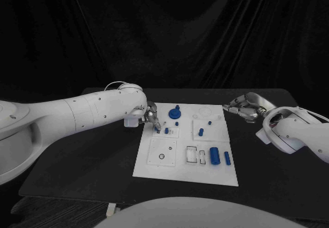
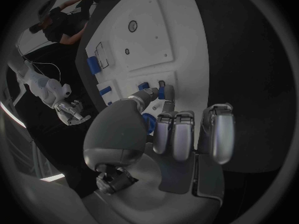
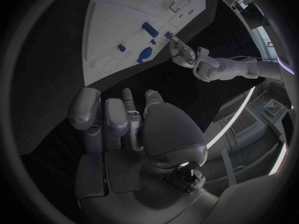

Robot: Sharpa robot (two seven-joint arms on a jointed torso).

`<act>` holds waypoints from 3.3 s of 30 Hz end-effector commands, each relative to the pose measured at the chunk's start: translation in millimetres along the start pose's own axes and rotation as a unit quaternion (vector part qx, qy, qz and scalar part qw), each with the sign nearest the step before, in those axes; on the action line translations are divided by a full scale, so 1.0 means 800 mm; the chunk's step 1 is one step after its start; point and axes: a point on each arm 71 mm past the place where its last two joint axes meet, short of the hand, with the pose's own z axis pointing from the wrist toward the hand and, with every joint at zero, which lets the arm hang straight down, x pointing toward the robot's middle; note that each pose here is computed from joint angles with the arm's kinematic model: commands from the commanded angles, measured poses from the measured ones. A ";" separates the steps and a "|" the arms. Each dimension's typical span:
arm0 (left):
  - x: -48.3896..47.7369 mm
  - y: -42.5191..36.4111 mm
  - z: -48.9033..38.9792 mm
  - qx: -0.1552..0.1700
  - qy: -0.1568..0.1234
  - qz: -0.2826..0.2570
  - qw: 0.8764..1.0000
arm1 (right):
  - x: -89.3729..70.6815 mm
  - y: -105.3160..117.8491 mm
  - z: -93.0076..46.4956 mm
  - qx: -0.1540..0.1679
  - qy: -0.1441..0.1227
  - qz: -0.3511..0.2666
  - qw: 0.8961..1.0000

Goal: Assemble the parts on the task board

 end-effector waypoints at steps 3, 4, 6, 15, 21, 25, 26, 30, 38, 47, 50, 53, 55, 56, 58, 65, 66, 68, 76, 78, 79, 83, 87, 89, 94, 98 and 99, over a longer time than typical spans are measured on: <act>0.005 -0.0018 0.001 -0.001 0.014 0.006 1.000 | 0.001 -0.001 -0.001 0.003 0.002 0.001 1.000; 0.006 -0.0015 0.001 -0.001 0.015 0.006 1.000 | 0.001 -0.001 -0.001 0.003 0.002 0.001 1.000; 0.006 -0.0008 0.002 -0.002 0.015 0.005 1.000 | 0.001 -0.001 -0.001 0.003 0.002 0.001 1.000; 0.008 0.0007 0.003 -0.004 0.016 0.004 1.000 | 0.002 0.000 -0.001 0.002 0.003 0.001 1.000; 0.011 0.0004 0.005 -0.003 0.016 0.003 1.000 | 0.002 -0.001 -0.001 0.003 0.003 0.001 1.000; 0.012 0.0005 0.005 -0.003 0.016 0.002 1.000 | 0.003 -0.001 -0.001 0.004 0.003 0.001 1.000; 0.012 0.0006 0.006 -0.003 0.016 0.002 1.000 | 0.003 -0.002 -0.001 0.004 0.003 0.001 1.000; 0.013 0.0004 0.006 -0.002 0.015 0.002 1.000 | 0.003 -0.002 -0.001 0.004 0.004 0.001 1.000; 0.014 -0.0017 0.007 -0.001 0.013 0.001 1.000 | 0.005 -0.003 -0.001 0.005 0.006 0.001 1.000; 0.015 -0.0060 0.009 0.002 0.013 0.001 1.000 | 0.005 -0.004 -0.001 0.006 0.006 0.001 1.000; 0.015 -0.0070 0.009 0.004 0.011 0.000 1.000 | 0.005 -0.004 -0.001 0.006 0.006 0.001 1.000; 0.015 -0.0075 0.009 0.004 0.010 0.000 1.000 | 0.005 -0.004 -0.001 0.006 0.007 0.001 1.000; 0.015 -0.0079 0.009 0.005 0.009 0.000 1.000 | 0.005 -0.004 -0.002 0.007 0.007 0.001 1.000; 0.016 -0.0080 0.009 0.005 0.009 0.000 1.000 | 0.005 -0.004 -0.002 0.007 0.007 0.001 1.000; 0.016 -0.0083 0.009 0.005 0.010 0.000 1.000 | 0.005 -0.005 -0.002 0.007 0.007 0.001 1.000; 0.017 -0.0094 0.010 0.006 0.010 0.000 1.000 | 0.004 -0.005 -0.002 0.007 0.007 0.001 1.000; 0.018 -0.0096 0.011 0.006 0.011 0.000 1.000 | 0.004 -0.005 -0.003 0.007 0.007 0.001 1.000; 0.019 -0.0098 0.011 0.005 0.013 0.001 1.000 | 0.004 -0.006 -0.003 0.007 0.007 0.001 1.000; 0.025 -0.0088 0.014 0.000 0.022 0.004 1.000 | 0.005 -0.005 -0.002 0.006 0.009 0.001 1.000; 0.025 -0.0079 0.014 0.000 0.023 0.003 1.000 | 0.005 -0.005 -0.002 0.006 0.009 0.001 1.000; 0.026 -0.0077 0.015 -0.001 0.023 0.003 1.000 | 0.005 -0.005 -0.002 0.006 0.010 0.001 1.000; 0.026 -0.0063 0.015 -0.003 0.021 0.002 1.000 | 0.005 -0.005 -0.002 0.006 0.011 0.000 1.000; 0.026 -0.0043 0.015 -0.007 0.021 0.001 1.000 | 0.006 -0.005 -0.001 0.006 0.013 0.000 1.000; 0.026 -0.0032 0.015 -0.009 0.021 0.000 1.000 | 0.007 -0.005 -0.001 0.006 0.014 0.000 1.000; 0.025 0.0008 0.014 -0.009 0.014 -0.005 1.000 | 0.008 -0.005 0.000 0.005 0.016 0.000 1.000; 0.024 0.0026 0.013 -0.002 0.005 -0.010 1.000 | 0.008 -0.006 0.000 0.006 0.016 0.000 1.000; 0.024 0.0027 0.013 0.000 0.004 -0.011 1.000 | 0.008 -0.006 0.000 0.006 0.016 0.000 1.000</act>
